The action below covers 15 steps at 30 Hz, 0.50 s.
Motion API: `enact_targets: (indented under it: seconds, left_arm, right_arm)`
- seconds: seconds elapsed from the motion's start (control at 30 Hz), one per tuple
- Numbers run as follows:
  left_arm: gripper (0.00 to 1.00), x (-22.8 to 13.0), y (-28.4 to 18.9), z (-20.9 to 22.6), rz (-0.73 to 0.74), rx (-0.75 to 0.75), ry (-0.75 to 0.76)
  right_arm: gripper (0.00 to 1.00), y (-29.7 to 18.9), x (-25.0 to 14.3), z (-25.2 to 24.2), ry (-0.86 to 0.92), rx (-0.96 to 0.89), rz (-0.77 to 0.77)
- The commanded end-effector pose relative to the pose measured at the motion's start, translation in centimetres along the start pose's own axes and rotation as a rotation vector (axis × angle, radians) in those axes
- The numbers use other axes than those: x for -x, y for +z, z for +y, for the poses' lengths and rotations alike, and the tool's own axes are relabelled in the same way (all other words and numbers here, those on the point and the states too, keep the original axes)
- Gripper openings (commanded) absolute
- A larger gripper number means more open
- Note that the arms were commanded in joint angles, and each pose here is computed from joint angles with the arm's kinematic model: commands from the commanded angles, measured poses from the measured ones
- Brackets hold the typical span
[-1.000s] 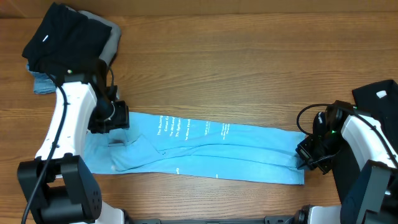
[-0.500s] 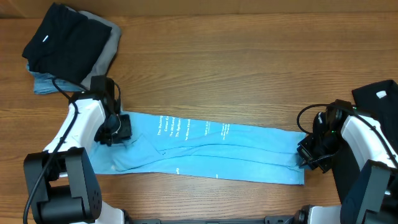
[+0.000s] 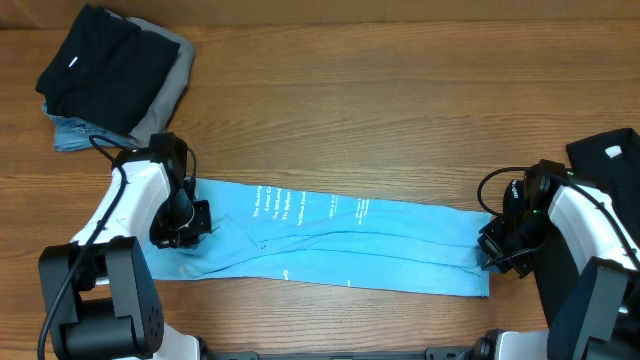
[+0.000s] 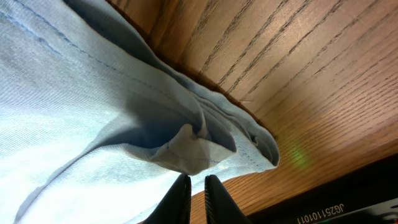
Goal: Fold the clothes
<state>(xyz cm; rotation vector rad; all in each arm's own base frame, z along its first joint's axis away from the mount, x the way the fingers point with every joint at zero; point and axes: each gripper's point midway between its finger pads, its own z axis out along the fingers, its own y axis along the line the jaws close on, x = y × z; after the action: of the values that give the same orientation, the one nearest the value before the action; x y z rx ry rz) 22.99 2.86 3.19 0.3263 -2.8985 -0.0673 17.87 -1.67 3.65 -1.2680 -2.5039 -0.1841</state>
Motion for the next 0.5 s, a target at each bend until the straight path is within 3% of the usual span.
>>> enact_targets:
  seconds: [0.0,0.17,0.23,0.37,0.4,0.47]
  left_arm:
    - [0.04,-0.7,-0.3,2.0,0.005,0.103,-0.098]
    - [0.04,-1.1,-0.8,4.8,-0.012,0.267,-0.250]
    - [0.36,-1.0,-0.9,4.9,-0.020,0.273,-0.264]
    - [0.57,-0.4,-0.8,4.7,-0.046,0.263,-0.271]
    - [0.77,0.0,-0.8,4.7,-0.060,0.259,-0.273]
    - [0.84,1.0,-0.8,4.3,-0.098,0.233,-0.277]
  right_arm:
    - [0.12,-0.3,0.1,-0.1,0.003,0.005,-0.023]
    - [0.12,-0.3,0.1,-0.2,0.003,0.003,-0.021]
    - [0.12,-0.3,0.1,-0.2,0.003,0.002,-0.020]
    - [0.12,-0.3,0.1,-0.2,0.003,0.003,-0.021]
    - [0.12,-0.3,0.1,-0.2,0.003,0.003,-0.021]
    - [0.12,-0.3,0.1,-0.2,0.003,0.003,-0.021]
